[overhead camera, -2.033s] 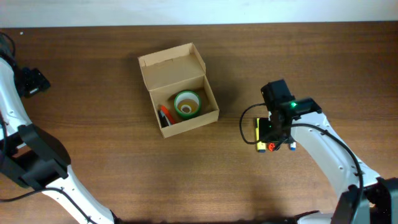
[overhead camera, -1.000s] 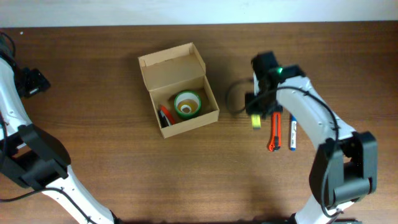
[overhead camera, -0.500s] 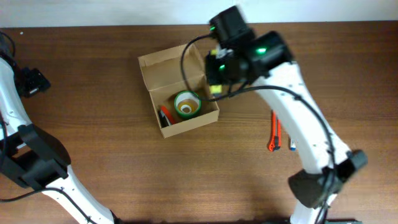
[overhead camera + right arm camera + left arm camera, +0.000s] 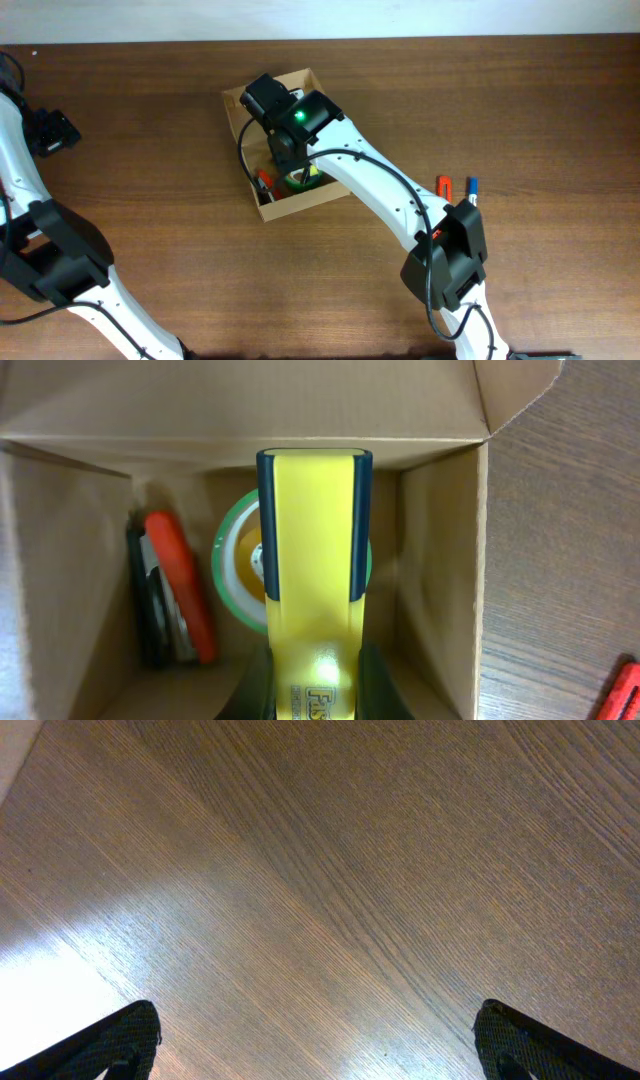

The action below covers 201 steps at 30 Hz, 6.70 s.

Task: Pack container
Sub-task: 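Place the highlighter into the box next to the stapler, release, then move the right gripper to the red box cutter and grasp it, then carry the red cutter into the box beside the tapes, release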

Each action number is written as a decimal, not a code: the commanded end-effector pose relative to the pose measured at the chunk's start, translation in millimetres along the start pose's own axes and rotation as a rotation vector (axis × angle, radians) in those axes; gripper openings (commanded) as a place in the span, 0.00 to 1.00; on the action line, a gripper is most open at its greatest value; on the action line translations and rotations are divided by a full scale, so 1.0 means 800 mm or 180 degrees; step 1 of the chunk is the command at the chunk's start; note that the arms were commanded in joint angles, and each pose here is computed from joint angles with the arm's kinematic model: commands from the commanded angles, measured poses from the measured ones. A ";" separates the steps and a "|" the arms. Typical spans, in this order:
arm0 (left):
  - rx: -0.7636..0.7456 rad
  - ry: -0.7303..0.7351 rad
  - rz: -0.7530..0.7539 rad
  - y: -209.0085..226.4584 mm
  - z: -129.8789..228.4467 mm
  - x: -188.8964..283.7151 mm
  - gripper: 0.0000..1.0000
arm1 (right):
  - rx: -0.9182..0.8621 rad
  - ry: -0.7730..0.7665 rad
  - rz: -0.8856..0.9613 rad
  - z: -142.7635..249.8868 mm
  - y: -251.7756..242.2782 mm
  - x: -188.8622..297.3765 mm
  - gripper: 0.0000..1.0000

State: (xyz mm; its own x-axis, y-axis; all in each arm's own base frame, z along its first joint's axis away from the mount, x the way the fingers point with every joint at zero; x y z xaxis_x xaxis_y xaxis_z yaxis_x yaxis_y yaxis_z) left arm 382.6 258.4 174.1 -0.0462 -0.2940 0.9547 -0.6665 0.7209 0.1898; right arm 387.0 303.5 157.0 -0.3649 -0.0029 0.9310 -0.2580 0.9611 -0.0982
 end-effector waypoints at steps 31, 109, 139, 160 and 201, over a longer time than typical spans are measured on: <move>-0.0038 -0.0042 0.0020 0.002 0.000 0.009 1.00 | 0.0049 0.0262 -0.1077 0.014 0.105 -0.036 0.04; -0.0039 -0.0042 0.0020 0.002 0.000 0.009 1.00 | -0.1322 0.0855 -0.0192 0.231 -0.311 -0.118 0.51; -0.0038 -0.0042 0.0020 0.002 0.000 0.009 1.00 | -0.0668 -0.0722 -0.0411 -0.033 -0.230 0.179 0.04; -0.0038 -0.0042 0.0020 0.002 0.000 0.009 1.00 | 0.4397 -0.0275 -0.0424 -0.010 -0.026 0.028 0.03; -0.0038 -0.0042 0.0020 0.002 0.000 0.009 1.00 | 0.4407 0.0568 -0.0788 0.080 0.008 -0.089 0.33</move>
State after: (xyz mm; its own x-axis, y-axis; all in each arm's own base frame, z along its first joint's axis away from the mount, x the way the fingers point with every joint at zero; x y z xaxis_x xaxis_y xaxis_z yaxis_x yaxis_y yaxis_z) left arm 382.5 258.4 174.2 -0.0462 -0.2940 0.9547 -0.6665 0.7209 0.1898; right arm 354.9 292.2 72.2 -0.0900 -0.0083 0.9959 -0.9892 -0.1155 -0.0904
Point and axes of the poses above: each gripper's point midway between its finger pads, its own x axis back along the fingers, its own y axis along the line the jaws close on, z = x × y, the point moved 2 cm from there along x, back along the fingers, and after that the axes turned 1 degree about -x, right-handed, at the moved point
